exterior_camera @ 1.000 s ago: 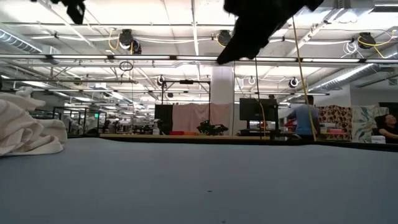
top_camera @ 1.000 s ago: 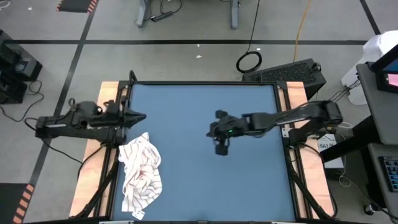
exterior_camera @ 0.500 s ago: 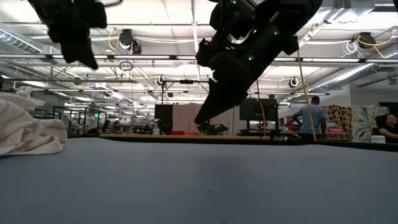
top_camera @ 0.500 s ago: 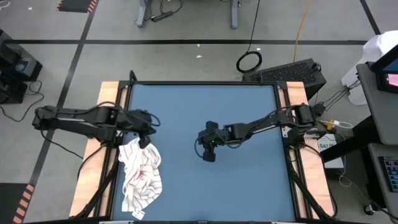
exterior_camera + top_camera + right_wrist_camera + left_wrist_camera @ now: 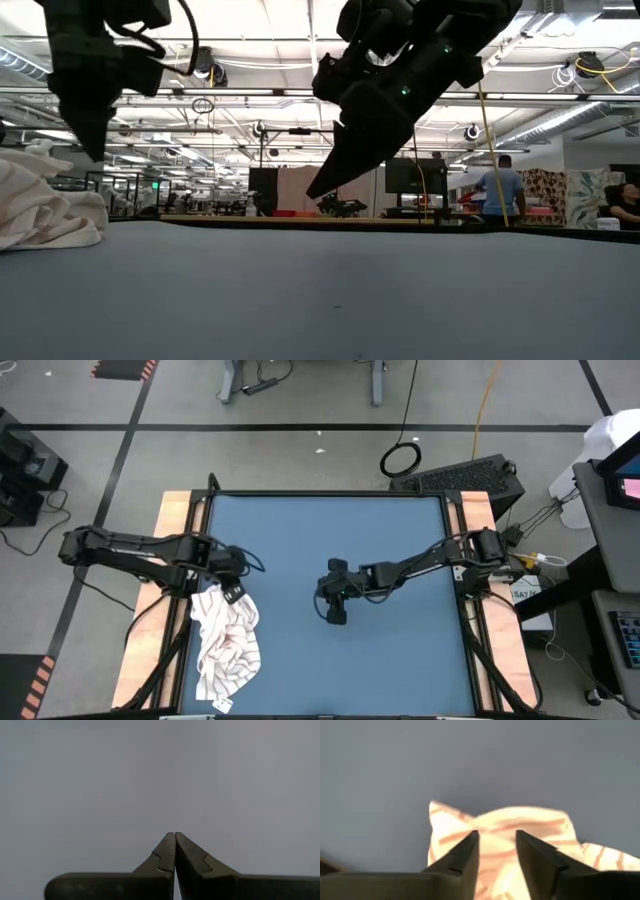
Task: Roll towel
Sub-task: Fold the white towel
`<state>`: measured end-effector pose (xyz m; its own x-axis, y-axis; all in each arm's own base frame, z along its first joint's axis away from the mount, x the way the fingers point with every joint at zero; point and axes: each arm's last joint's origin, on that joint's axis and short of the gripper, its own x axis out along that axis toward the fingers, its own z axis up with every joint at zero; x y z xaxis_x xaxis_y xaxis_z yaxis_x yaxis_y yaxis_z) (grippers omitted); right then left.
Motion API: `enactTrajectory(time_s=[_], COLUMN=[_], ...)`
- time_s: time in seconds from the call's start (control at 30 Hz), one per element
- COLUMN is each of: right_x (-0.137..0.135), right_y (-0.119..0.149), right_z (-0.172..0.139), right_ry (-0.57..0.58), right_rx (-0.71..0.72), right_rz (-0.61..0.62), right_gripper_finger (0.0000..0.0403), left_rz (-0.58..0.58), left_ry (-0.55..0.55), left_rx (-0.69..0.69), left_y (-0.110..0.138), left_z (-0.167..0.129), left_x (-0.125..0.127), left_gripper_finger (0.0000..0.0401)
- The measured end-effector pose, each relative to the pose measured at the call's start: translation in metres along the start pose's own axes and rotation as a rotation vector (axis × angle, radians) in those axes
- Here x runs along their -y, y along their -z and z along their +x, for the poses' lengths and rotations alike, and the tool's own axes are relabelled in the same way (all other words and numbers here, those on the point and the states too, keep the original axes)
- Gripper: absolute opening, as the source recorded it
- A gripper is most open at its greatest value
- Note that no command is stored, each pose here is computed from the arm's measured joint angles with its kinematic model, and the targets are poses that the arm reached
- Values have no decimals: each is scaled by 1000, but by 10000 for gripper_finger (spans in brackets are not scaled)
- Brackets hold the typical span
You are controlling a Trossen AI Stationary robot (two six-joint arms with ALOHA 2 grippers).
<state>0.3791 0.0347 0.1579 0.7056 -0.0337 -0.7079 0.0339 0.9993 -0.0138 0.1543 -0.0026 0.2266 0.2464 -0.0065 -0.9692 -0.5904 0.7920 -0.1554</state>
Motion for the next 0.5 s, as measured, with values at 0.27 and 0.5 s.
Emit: enactTrajectory(time_s=[0.27, 0.5], right_x=[-8, -25], right_y=[0, -1], right_z=[-1, 4], right_ry=[-16, -51], right_rx=[12, 65], right_rz=[-14, -36], right_gripper_finger=[0, 0], left_rz=[-21, 162], left_ry=[85, 28], left_rx=[-94, -110], left_y=[6, 11], left_z=[-2, -3], left_x=[2, 1], left_gripper_finger=[202, 203])
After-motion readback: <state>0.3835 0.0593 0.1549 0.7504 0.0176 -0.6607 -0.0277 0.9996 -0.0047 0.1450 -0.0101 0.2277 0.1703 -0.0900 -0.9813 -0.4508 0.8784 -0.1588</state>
